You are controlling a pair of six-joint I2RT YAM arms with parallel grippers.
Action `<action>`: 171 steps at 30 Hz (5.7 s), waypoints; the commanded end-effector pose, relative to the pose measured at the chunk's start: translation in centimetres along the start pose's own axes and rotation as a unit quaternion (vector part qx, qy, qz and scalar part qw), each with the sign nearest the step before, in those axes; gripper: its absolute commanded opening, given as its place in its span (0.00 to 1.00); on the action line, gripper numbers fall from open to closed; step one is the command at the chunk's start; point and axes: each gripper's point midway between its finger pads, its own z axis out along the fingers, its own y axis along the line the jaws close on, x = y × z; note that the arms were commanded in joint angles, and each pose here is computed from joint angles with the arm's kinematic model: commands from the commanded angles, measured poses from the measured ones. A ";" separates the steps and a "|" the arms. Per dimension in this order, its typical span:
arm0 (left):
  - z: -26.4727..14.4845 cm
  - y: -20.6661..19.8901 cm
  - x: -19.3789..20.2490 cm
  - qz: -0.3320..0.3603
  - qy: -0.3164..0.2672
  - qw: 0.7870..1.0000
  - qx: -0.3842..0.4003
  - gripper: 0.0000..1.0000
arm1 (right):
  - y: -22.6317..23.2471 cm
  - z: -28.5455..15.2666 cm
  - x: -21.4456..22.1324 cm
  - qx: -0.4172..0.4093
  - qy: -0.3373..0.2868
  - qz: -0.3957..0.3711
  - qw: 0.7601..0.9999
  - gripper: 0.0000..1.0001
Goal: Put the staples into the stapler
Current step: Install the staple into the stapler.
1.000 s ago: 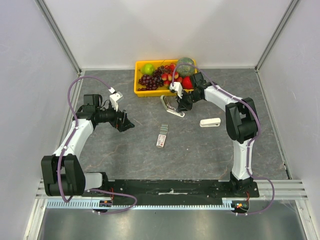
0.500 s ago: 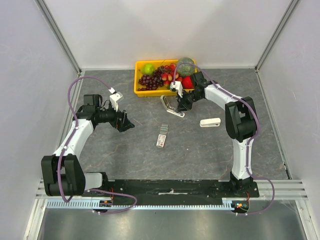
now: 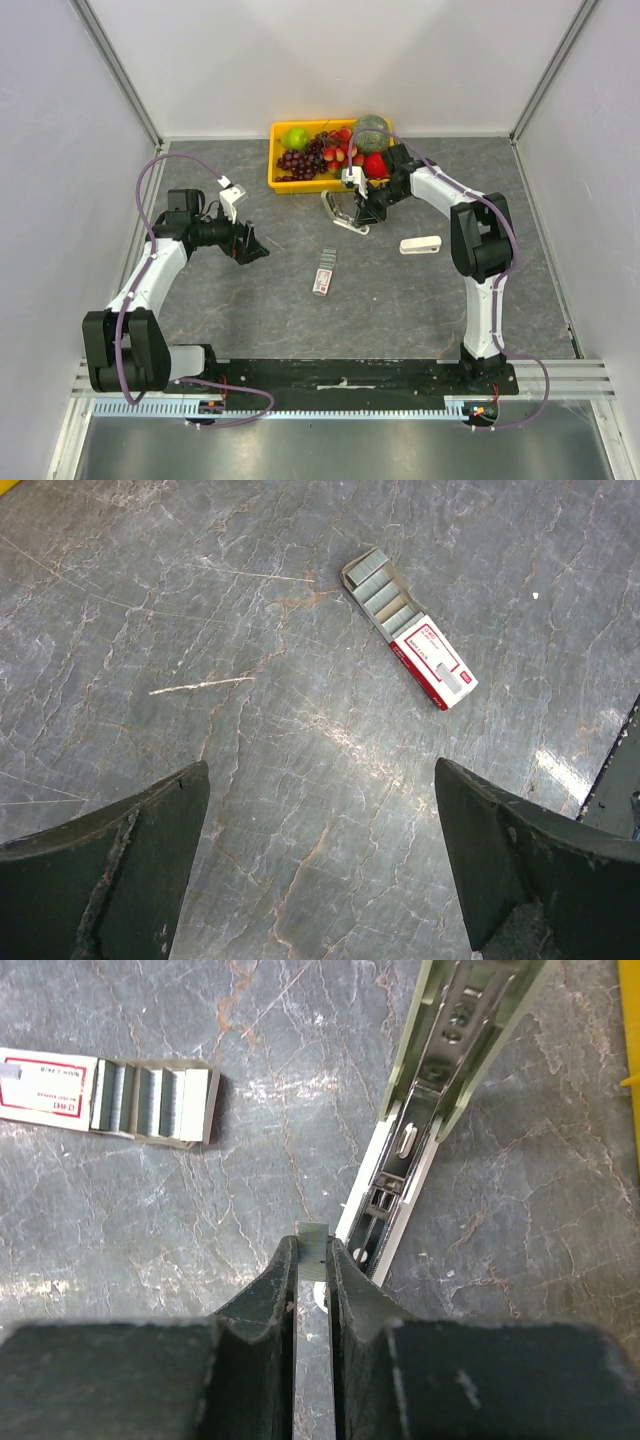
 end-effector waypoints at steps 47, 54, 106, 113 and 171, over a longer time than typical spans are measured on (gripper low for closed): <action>0.4 0.2 -0.3 0.008 -0.011 1.000 0.012 1.00 | -0.8 -1.0 -1.5 -0.035 -0.057 -0.066 0.996 0.19; 0.5 0.3 -0.3 0.008 -0.011 1.000 0.012 1.00 | -1.5 -1.4 -1.5 -0.029 -0.063 -0.061 0.996 0.19; 0.5 0.2 0.1 0.006 -0.008 1.000 0.012 1.00 | -2.9 0.5 0.7 0.019 -0.008 0.013 1.000 0.17; 0.5 0.3 0.1 0.007 -0.008 1.000 0.010 1.00 | -3.2 0.2 0.6 0.046 -0.005 0.038 0.998 0.17; 0.7 0.4 0.4 0.003 -0.003 1.000 0.012 1.00 | -3.0 -1.3 -1.4 0.193 0.015 0.146 0.970 0.13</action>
